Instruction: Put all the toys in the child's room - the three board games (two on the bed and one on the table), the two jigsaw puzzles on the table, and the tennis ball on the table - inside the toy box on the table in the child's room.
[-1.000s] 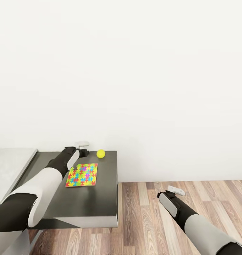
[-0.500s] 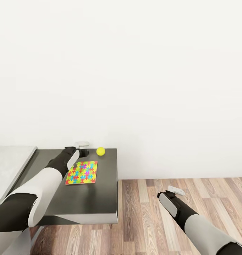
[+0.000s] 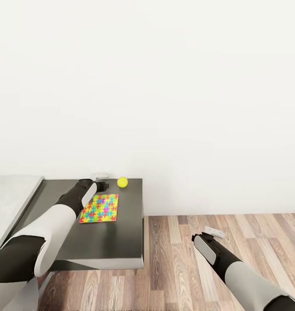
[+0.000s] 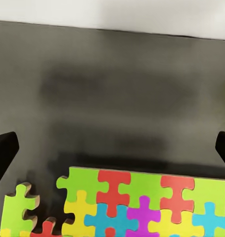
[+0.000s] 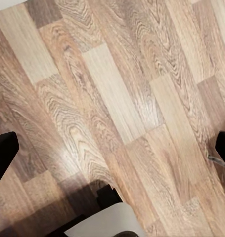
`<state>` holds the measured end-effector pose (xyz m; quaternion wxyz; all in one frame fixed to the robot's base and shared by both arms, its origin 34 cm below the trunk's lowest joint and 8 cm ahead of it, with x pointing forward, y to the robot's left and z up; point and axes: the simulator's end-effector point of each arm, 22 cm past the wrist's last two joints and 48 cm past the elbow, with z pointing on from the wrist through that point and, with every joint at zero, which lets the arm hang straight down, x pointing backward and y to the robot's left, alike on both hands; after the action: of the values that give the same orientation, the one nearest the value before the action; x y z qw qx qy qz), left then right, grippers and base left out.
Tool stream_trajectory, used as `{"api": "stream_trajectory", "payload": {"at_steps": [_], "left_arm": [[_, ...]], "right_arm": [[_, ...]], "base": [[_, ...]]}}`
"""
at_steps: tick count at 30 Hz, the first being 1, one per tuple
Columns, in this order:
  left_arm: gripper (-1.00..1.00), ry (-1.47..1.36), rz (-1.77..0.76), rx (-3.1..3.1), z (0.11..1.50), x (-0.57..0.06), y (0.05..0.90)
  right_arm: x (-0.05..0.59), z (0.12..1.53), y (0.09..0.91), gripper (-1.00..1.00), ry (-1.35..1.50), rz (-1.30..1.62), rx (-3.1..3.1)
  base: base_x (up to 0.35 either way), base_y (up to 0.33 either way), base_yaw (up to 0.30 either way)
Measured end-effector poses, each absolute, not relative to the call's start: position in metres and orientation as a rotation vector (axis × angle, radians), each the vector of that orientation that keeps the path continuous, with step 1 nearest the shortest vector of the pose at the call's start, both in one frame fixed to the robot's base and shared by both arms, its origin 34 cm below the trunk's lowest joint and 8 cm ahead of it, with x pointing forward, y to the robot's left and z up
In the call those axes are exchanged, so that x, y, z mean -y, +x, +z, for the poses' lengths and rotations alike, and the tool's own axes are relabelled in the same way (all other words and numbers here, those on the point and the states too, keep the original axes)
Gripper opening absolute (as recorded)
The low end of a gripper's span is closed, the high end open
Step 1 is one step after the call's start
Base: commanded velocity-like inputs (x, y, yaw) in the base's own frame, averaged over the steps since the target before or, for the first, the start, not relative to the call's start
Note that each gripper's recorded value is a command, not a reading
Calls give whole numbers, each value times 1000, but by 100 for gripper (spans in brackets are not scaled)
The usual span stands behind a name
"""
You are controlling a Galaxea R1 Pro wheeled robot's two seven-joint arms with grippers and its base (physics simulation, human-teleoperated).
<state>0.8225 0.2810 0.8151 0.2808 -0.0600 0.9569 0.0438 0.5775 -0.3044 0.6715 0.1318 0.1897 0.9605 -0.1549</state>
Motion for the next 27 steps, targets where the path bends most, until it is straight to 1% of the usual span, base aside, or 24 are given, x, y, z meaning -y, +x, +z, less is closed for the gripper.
{"api": "stream_trajectory", "payload": {"at_steps": [27], "left_arm": [[100, -165, 134, -2605, 785, -287, 814]], "right_arm": [[304, 651, 563, 100, 547, -467, -2830]], "base": [[0, 0, 0]]}}
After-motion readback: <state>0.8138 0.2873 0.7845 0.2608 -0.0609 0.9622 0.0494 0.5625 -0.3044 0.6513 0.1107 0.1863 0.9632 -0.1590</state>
